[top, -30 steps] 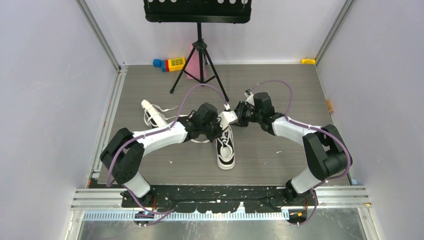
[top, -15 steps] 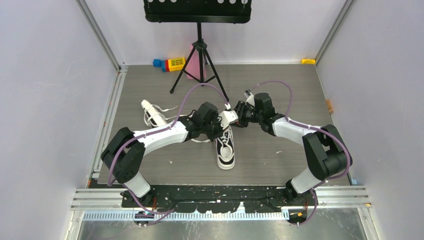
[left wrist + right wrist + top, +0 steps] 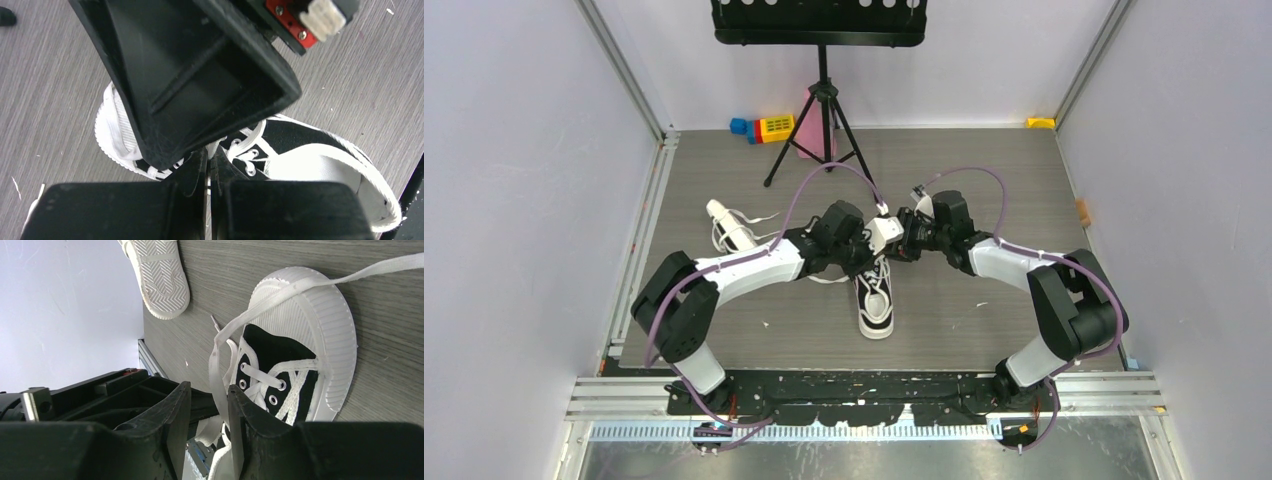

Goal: Tie the shoes

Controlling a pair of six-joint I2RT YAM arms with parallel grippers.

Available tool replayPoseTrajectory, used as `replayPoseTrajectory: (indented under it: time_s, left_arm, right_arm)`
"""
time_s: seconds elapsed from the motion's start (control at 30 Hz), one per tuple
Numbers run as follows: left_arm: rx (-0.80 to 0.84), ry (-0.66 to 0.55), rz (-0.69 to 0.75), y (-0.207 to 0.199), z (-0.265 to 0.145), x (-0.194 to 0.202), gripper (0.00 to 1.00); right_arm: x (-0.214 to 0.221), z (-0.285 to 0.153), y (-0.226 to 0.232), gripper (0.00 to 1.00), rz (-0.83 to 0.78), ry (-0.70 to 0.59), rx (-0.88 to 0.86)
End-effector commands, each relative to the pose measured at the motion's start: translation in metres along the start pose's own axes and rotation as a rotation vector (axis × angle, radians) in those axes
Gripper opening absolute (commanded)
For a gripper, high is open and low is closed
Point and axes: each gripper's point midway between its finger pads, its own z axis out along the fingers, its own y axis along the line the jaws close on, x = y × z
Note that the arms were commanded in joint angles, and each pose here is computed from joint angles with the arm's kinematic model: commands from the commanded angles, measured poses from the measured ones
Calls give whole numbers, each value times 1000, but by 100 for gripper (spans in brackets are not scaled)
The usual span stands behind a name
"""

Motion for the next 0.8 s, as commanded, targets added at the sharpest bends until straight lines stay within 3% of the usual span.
replayPoseTrajectory:
  time_s: [0.0, 0.1, 0.33, 0.57, 0.77]
  left_arm:
    - [11, -42, -5, 0, -2, -21, 0]
    - [9, -36, -7, -1, -2, -18, 0]
    - [19, -29, -11, -3, -2, -16, 0]
    - [26, -4, -26, -5, 0, -9, 0]
    - [32, 20, -44, -7, 2, 0, 0]
  right_arm:
    - [1, 1, 6, 40, -43, 3, -41]
    - [0, 2, 3, 42, -47, -3, -28]
    - [1, 1, -7, 68, -55, 9, -8]
    - [7, 2, -19, 68, -35, 29, 5]
    - [13, 8, -20, 60, -6, 83, -10]
